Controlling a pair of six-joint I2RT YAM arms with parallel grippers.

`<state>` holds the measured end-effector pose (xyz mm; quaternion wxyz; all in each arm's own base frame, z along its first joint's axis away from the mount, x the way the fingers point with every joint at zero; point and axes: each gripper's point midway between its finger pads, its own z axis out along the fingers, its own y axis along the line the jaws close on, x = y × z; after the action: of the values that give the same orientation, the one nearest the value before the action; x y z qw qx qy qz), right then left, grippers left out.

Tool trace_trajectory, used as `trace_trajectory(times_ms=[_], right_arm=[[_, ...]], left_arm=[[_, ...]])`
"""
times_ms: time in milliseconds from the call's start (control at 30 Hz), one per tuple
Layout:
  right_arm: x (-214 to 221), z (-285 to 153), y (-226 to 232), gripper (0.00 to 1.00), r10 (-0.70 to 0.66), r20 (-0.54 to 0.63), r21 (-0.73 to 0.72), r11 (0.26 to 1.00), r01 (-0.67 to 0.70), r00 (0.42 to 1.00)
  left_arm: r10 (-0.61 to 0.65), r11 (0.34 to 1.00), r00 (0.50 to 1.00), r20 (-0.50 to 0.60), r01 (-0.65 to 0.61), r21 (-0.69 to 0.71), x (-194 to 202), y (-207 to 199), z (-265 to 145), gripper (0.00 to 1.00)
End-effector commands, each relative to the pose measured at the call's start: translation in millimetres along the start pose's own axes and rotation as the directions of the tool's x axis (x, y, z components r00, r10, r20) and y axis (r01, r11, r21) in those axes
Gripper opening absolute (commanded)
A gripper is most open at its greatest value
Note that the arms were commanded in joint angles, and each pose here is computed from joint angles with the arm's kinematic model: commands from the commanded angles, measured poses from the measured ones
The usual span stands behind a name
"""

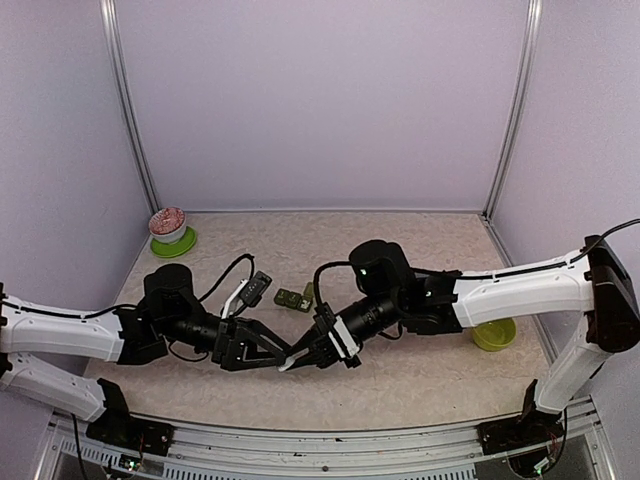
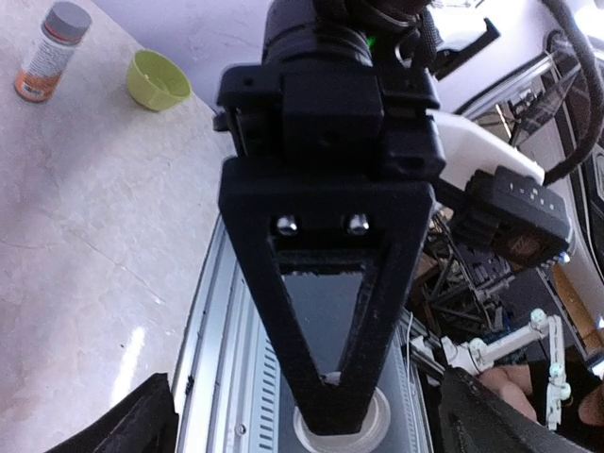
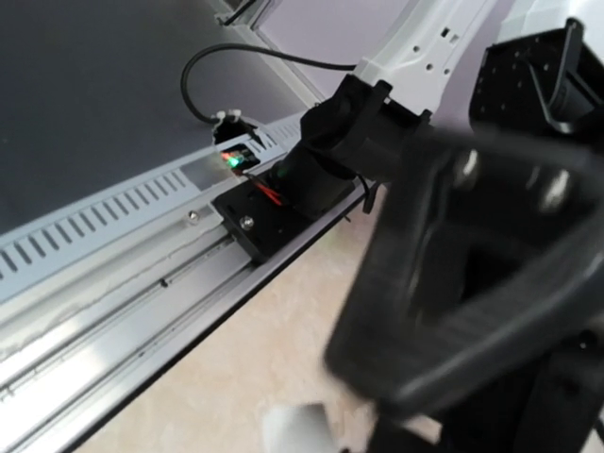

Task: Sort the pills into containers
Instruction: Pass from the left arm to the right, then pass from the right arm to the left

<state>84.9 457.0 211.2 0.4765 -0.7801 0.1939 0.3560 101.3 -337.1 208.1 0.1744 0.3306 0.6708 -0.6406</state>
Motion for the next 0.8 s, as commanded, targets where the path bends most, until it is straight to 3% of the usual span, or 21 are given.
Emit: trace_trajectory(times_ms=[0,167,300,567,767], right_arm=[[-8,6,-5,0.10,0.078,0.018,-0.031,0.996,-0.078,0.997],[-1,13,-6,0.12,0.252,-0.012,-0.059,0.966,-0.252,0.968],[9,19,-6,0.13,0.418,-0.054,-0.083,0.903,-0.421,0.907],[19,10,-21,0.12,0.662,-0.061,-0.078,0.742,-0.665,0.747],[15,-20,-45,0.12,0.757,-0.009,-0.030,0.652,-0.757,0.653]], left_arm=[[0.068,0.994,0.993,0.095,-0.059,-0.091,-21,6,-15,0.99],[0.159,0.957,0.971,0.181,-0.107,-0.269,-39,18,-39,0.99],[0.256,0.914,0.942,0.218,-0.163,-0.371,-42,21,-57,0.99],[0.466,0.835,0.857,0.219,-0.344,-0.429,-46,3,-76,0.99],[0.452,0.831,0.875,0.173,-0.342,-0.439,-40,14,-68,0.90]])
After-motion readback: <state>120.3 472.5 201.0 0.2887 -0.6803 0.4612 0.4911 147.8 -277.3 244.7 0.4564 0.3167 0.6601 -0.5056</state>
